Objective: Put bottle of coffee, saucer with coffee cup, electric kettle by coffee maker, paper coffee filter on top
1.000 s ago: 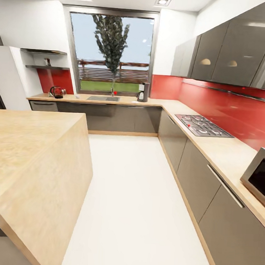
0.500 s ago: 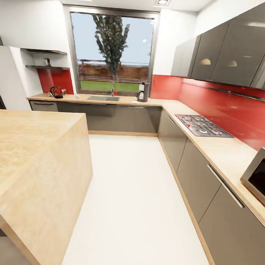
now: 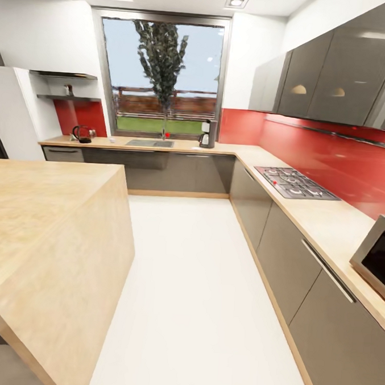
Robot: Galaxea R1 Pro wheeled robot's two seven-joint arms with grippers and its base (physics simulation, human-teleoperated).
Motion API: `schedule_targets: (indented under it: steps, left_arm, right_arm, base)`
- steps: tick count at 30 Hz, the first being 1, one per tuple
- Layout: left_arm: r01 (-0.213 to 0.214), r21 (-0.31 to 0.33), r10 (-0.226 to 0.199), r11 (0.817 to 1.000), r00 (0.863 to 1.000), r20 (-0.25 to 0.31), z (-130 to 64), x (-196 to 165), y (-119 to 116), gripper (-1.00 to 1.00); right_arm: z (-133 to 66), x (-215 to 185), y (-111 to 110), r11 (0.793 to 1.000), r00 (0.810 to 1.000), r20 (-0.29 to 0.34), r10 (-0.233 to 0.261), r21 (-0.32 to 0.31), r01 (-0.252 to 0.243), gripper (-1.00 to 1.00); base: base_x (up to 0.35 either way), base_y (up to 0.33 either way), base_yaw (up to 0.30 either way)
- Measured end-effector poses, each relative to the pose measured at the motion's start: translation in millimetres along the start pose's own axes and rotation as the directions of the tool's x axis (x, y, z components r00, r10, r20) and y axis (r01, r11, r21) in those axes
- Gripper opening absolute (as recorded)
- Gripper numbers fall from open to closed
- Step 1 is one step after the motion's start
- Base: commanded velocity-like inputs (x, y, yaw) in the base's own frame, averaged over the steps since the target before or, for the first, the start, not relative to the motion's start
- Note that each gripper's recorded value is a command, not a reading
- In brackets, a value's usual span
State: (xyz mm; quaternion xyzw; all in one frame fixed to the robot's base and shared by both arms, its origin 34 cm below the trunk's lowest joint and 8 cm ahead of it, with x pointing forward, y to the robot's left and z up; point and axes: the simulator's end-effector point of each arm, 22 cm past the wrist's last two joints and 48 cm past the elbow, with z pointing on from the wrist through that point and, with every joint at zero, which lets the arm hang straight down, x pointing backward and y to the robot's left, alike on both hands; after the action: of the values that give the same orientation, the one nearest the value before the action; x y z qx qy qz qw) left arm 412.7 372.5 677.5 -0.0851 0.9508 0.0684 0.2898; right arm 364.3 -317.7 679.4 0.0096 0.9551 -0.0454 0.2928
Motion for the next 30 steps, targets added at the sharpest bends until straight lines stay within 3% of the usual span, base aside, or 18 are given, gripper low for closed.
schedule_targets:
  steps: [6, 15, 21, 30]
  left_arm:
    - [-0.019, -0.002, 0.019, 1.0, 1.0, -0.011, -4.2, 13, 4, 1.0]
    - [-0.009, -0.013, 0.009, 1.0, 1.0, -0.01, -4.6, 13, 9, 1.0]
    - [-0.01, -0.021, 0.01, 1.0, 1.0, -0.007, -4.3, 11, 17, 1.0]
    - [-0.016, -0.026, 0.016, 1.0, 1.0, -0.008, -4.4, 11, 23, 1.0]
  right_arm:
    - [-0.2, 0, 1, 1.0, 1.0, 0.0, 0.001, -0.001, -0.001, 1.0]
    - [0.0, -4, 0, 1.0, 1.0, 0.013, 0.009, 0.004, -0.009, 1.0]
    - [-1.5, -25, 1, 1.0, 0.994, 0.111, 0.01, -0.001, -0.01, 1.0]
    - [-2.0, -28, -1, 1.0, 0.992, 0.129, 0.011, 0.004, -0.012, 1.0]
  base:
    - [0.307, 0.0, 0.0]
    - [0.338, 0.0, 0.0]
    - [0.339, 0.0, 0.0]
    - [0.339, 0.0, 0.0]
